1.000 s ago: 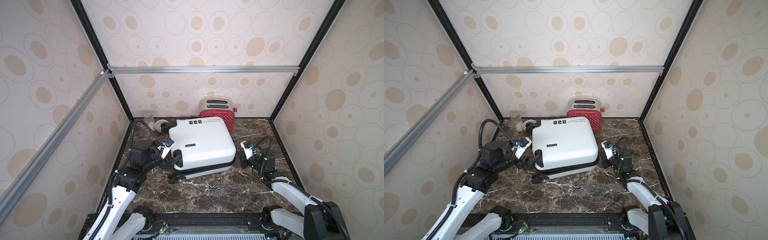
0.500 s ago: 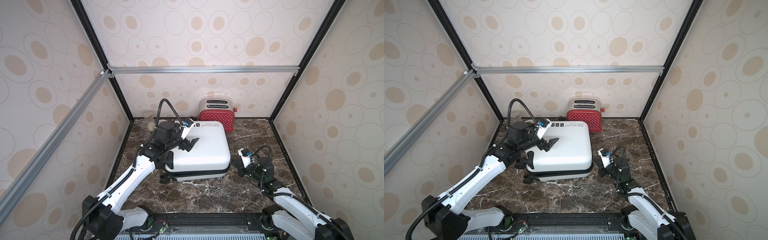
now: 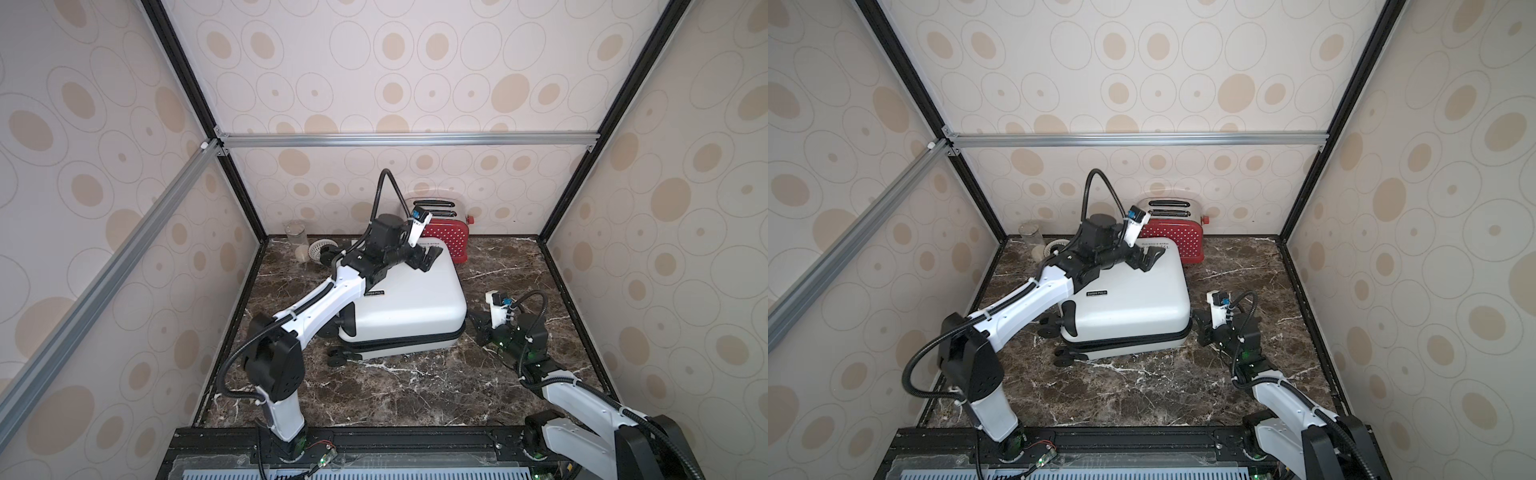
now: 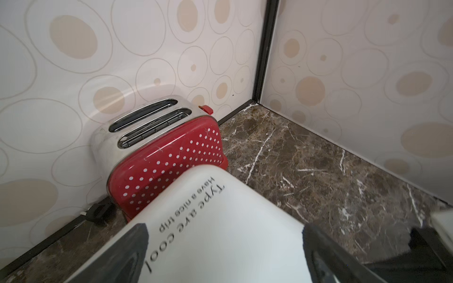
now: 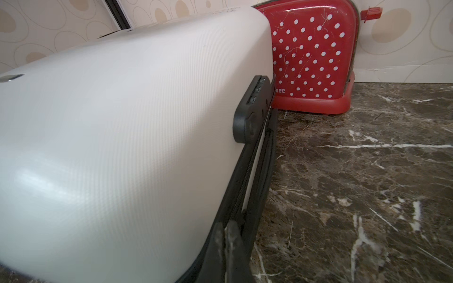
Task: Open the suitcase zippers
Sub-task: Adjust the suitcase at the center of the board, then unzip the zipper on the suitcase.
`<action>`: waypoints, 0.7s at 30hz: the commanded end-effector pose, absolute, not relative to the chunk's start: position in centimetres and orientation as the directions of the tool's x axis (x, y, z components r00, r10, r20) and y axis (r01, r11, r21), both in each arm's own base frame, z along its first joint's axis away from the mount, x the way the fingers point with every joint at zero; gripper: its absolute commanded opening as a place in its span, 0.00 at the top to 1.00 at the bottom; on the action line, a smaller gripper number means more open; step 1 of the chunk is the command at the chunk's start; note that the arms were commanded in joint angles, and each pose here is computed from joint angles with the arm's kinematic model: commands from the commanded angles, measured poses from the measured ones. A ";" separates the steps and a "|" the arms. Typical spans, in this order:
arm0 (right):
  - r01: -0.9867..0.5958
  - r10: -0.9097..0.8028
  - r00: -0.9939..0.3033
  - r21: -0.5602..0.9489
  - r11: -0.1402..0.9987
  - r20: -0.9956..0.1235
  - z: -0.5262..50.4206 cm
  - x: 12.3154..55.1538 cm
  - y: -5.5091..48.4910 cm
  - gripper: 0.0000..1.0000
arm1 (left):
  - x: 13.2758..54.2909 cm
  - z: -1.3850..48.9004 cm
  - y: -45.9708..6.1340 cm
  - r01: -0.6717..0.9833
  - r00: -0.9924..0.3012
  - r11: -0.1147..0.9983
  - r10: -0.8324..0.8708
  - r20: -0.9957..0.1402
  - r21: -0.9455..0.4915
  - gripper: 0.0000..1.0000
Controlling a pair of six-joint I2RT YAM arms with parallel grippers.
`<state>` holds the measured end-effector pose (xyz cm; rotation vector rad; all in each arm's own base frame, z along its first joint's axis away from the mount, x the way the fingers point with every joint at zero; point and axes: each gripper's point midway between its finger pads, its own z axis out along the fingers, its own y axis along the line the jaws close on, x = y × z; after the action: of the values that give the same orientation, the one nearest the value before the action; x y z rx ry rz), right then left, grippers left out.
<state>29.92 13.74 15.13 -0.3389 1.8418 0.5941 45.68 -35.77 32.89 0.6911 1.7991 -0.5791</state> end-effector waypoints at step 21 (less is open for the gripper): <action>-0.553 0.054 -0.343 0.248 0.795 -0.938 15.3 26.5 15.6 1.00 | 46.8 18.4 -41.3 0.653 -0.634 0.736 0.404 -0.660 -0.177 0.04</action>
<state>25.81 15.58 14.69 -0.4030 1.8432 0.6694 49.21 -42.10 23.22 0.7052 2.1506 -0.5656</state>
